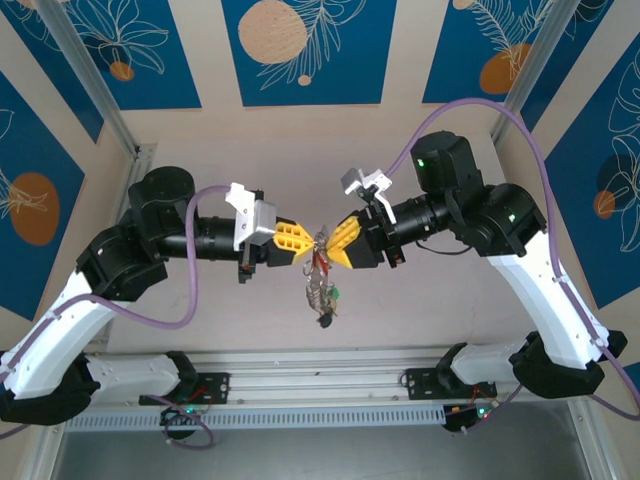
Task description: Put the keys on the keyring
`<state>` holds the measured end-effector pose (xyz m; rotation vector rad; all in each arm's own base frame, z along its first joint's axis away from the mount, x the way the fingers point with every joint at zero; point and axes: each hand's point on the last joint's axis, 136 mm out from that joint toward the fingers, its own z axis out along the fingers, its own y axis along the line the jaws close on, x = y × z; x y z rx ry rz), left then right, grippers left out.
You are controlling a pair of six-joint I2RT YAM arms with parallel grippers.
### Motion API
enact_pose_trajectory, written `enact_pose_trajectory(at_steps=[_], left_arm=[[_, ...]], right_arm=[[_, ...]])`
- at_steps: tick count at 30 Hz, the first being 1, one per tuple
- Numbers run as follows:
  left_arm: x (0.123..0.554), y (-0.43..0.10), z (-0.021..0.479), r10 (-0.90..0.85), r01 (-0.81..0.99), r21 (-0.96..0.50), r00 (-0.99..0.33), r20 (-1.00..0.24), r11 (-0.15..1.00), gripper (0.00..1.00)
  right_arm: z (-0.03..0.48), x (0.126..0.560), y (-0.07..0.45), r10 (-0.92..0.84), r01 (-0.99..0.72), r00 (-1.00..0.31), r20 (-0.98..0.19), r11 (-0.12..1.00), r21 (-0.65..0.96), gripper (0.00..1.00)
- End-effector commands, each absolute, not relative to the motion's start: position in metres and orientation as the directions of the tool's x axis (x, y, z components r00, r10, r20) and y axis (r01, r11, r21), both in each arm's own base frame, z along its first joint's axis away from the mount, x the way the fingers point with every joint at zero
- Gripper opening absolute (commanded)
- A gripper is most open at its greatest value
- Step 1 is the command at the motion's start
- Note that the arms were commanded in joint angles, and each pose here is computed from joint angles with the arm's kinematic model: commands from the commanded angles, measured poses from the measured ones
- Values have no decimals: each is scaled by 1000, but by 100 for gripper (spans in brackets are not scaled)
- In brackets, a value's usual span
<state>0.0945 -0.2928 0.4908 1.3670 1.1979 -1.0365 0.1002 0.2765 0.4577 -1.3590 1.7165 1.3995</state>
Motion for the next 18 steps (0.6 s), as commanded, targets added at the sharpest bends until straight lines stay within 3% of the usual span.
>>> enact_pose_trajectory(at_steps=[1, 4, 6, 13, 18], left_arm=[[84, -280, 523, 27, 976, 217, 217, -976, 10, 0], [83, -279, 524, 27, 977, 214, 213, -977, 10, 0], [82, -279, 524, 25, 977, 211, 211, -977, 5, 0], [86, -279, 526, 5, 982, 186, 186, -982, 29, 0], [101, -280, 521, 8, 981, 160, 160, -987, 112, 0]], right_arm=[[460, 101, 266, -363, -930, -350, -863, 28, 365, 32], [464, 99, 259, -335, -958, -285, -898, 64, 280, 50], [470, 94, 254, -298, -974, -226, -927, 78, 212, 55], [500, 79, 246, -164, -997, -61, -985, 51, 53, 45], [495, 92, 253, -161, -995, -63, -985, 92, 49, 54]])
